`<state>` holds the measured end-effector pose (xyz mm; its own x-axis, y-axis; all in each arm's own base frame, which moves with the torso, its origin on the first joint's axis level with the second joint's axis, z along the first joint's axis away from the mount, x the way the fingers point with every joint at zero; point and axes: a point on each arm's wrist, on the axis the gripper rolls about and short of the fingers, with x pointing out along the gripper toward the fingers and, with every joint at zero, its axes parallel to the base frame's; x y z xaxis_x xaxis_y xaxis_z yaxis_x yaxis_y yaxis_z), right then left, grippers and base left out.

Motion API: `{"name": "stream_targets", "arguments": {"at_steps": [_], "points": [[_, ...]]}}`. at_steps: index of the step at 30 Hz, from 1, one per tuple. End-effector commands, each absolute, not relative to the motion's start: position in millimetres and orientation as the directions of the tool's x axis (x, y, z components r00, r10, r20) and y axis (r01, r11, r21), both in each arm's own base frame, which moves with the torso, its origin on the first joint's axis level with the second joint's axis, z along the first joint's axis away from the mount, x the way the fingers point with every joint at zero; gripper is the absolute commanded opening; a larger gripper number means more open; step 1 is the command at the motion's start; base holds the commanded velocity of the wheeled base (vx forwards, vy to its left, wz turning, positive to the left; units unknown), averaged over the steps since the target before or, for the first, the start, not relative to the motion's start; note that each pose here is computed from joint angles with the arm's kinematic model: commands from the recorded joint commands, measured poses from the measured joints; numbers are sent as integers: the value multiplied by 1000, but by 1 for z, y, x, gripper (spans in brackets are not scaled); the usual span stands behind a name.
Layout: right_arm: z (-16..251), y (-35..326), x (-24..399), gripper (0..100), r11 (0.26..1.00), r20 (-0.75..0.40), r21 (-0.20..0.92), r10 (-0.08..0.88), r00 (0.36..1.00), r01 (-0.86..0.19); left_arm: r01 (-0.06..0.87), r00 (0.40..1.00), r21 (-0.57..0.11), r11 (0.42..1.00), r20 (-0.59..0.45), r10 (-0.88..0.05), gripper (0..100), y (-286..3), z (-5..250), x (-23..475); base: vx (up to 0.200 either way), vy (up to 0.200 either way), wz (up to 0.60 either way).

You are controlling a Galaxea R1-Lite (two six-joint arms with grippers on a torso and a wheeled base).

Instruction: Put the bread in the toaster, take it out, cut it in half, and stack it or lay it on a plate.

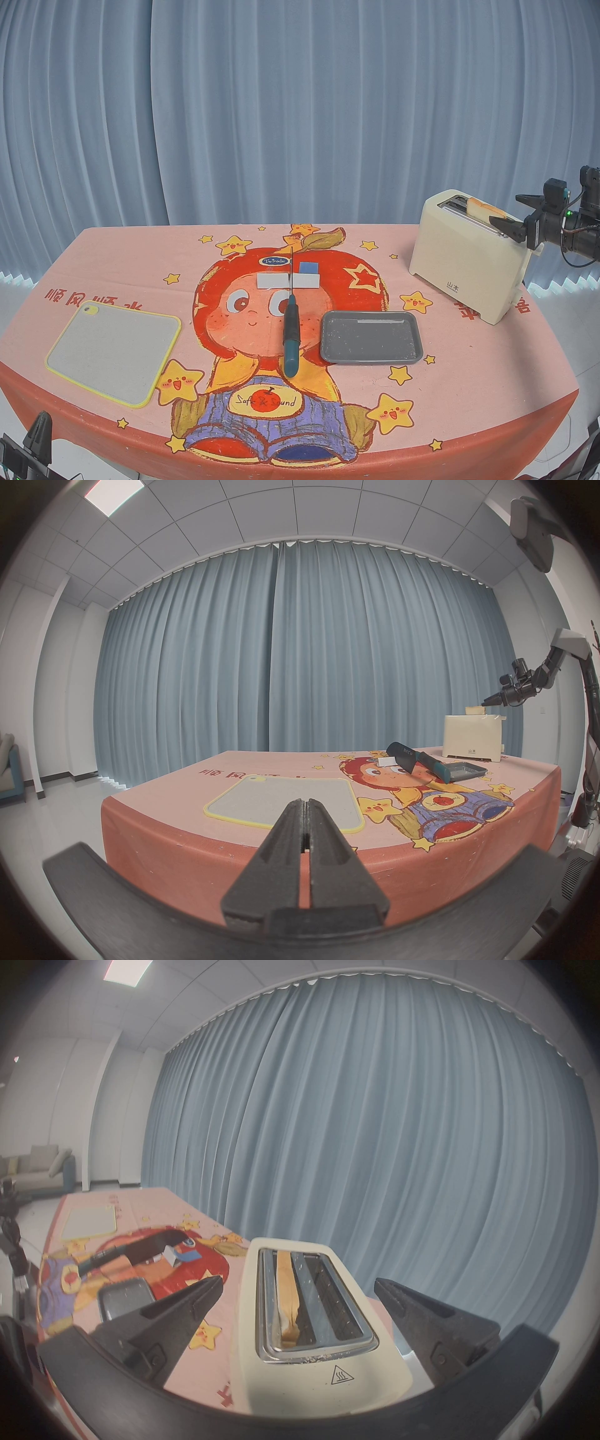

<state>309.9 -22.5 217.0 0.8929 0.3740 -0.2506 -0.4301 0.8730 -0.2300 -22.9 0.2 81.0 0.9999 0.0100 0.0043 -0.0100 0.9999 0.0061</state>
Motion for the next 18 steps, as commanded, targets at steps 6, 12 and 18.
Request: {"name": "stream_targets", "arguments": {"at_steps": [6,12,18], "points": [[254,-19,273,100,898,-152,-201,366,918,-391,-11,1000,6,1000,3,11,0,0,76,-23,0,0,0],[254,-23,240,100,917,-169,-162,339,925,-365,-11,1000,6,1000,2,11,0,0,76,-23,0,0,0],[244,-27,212,100,930,-187,-151,306,934,-335,-9,1000,6,1000,3,9,0,0,76,-23,0,0,0]]}}
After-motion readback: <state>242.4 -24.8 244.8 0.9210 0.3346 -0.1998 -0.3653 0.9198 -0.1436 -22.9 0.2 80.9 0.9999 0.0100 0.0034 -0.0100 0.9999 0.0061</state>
